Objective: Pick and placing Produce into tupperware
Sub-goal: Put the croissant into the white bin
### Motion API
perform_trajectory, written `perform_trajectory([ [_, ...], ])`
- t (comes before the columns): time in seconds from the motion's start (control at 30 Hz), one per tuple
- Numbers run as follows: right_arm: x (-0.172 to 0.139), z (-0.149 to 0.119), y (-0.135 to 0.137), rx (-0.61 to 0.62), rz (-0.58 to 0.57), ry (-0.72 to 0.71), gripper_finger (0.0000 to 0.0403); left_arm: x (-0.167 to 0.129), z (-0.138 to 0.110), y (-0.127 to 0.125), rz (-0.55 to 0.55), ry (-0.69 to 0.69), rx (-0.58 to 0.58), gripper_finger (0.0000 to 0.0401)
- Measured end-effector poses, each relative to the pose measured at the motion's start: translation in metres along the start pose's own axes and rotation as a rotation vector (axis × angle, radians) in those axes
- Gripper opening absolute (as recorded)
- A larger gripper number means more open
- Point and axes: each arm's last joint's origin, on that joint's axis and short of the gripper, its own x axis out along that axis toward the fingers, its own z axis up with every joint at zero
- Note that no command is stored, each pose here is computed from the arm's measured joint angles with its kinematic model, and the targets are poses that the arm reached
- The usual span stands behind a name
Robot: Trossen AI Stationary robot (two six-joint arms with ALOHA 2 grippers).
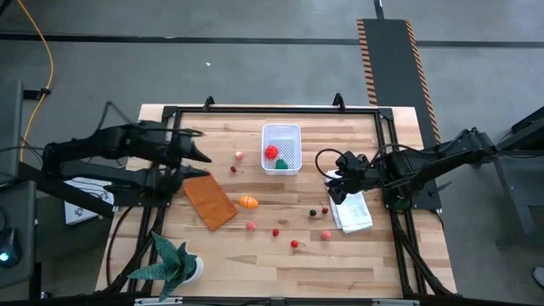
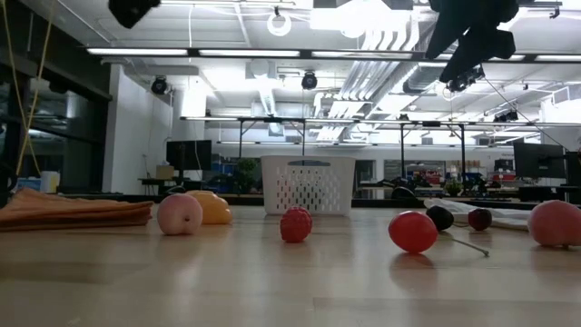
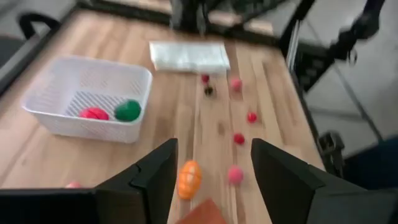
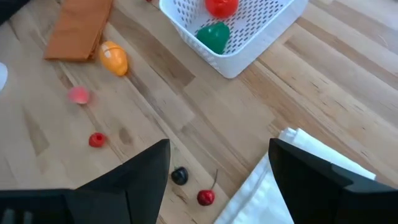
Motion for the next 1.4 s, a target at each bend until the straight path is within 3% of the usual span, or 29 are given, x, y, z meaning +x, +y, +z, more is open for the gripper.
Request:
perform_trajectory([
  [0.17, 0.005, -0.005, -0.003, 0.002, -0.026, 0.019, 0.0263, 0.031, 0.007, 0.002, -0.066, 0.115, 0.017, 0.0198],
  [0.47, 0.007, -0.010, -0.007, -0.016, -0.043, 0.055, 0.0263, 0.068, 0.000, 0.005, -0.106, 0.313, 0.057, 0.0198],
  [0.8, -0.003, -0.008, -0.013, -0.005, -0.018, 0.037, 0.0263, 0.094, -0.003, -0.007, -0.107, 0.359, 0.208, 0.0198],
  [1.27, -0.009, -0.007, -0.016, 0.004, -0.011, 0.006, 0.0263, 0.140, -0.013, -0.003, -0.106, 0.484, 0.192, 0.0199],
  [1.4, -0.009, -0.007, -0.016, -0.006, -0.011, 0.007, 0.0263, 0.149, -0.016, -0.002, -0.110, 0.517, 0.174, 0.0221],
])
